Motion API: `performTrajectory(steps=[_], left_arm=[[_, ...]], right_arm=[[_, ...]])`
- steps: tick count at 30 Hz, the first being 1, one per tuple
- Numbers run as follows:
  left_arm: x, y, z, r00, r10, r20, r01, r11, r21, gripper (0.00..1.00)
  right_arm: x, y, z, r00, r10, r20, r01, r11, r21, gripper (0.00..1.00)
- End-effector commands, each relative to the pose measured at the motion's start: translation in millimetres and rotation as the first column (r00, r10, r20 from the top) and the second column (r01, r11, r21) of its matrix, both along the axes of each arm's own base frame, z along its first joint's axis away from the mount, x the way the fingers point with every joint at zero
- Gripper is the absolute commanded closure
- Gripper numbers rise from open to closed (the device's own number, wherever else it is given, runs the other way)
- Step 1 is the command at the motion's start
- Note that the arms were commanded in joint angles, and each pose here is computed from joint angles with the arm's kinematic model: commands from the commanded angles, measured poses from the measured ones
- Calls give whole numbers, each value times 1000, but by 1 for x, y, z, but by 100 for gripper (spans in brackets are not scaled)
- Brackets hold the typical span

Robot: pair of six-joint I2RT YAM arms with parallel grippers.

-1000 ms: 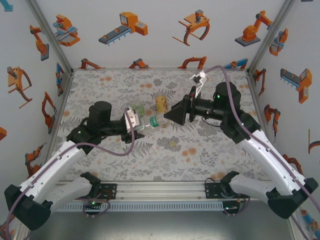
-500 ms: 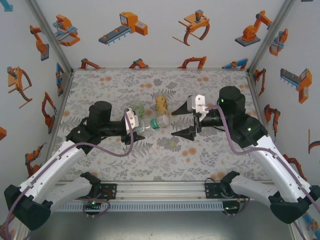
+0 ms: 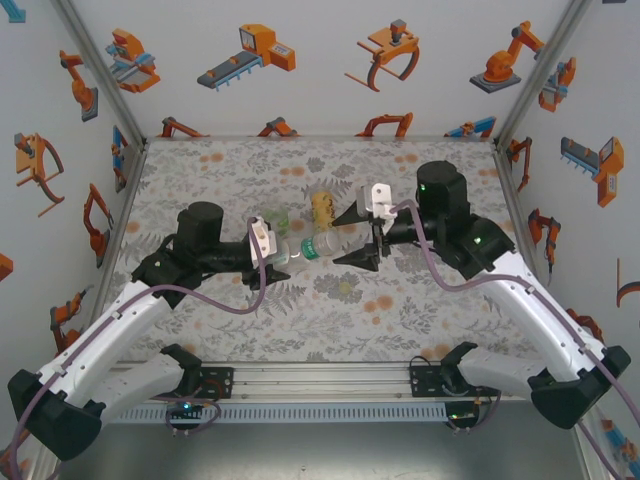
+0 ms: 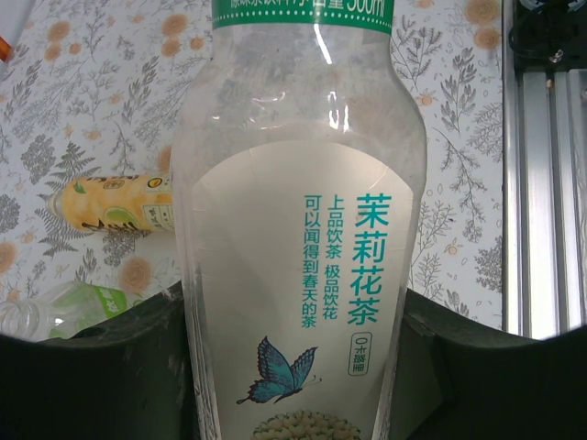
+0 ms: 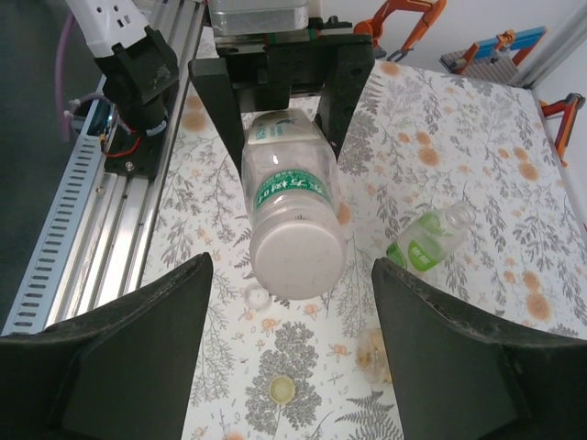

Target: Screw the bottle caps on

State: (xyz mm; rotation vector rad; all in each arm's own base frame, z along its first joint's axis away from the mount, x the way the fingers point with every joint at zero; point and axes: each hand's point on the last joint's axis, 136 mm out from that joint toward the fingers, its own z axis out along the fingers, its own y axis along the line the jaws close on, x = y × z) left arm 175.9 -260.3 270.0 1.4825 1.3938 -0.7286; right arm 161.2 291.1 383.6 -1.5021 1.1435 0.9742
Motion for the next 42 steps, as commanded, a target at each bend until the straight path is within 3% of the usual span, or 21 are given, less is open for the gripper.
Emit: performTrajectory(steps=[1, 15, 26, 37, 42], left_arm=[[-7, -1, 15, 999, -39, 33, 40, 999, -27, 100], [-8, -2, 16, 998, -48, 31, 49, 998, -32, 100], [-8, -3, 18, 998, -49, 33, 50, 998, -34, 100], [-6, -2, 19, 998, -38, 39, 40, 999, -37, 100], [2, 0, 18, 999, 10, 47, -8, 1000, -29, 100]], right_arm=[[-9, 3, 16, 997, 56, 44, -58, 998, 38, 37], [0, 8, 9, 999, 37, 24, -38, 999, 28, 48], [5, 8, 1, 999, 3, -31, -3, 1000, 15, 63], [11, 13, -9, 954, -50, -295, 55, 998, 9, 81], [41, 16, -24, 826, -228, -515, 241, 970, -42, 89]])
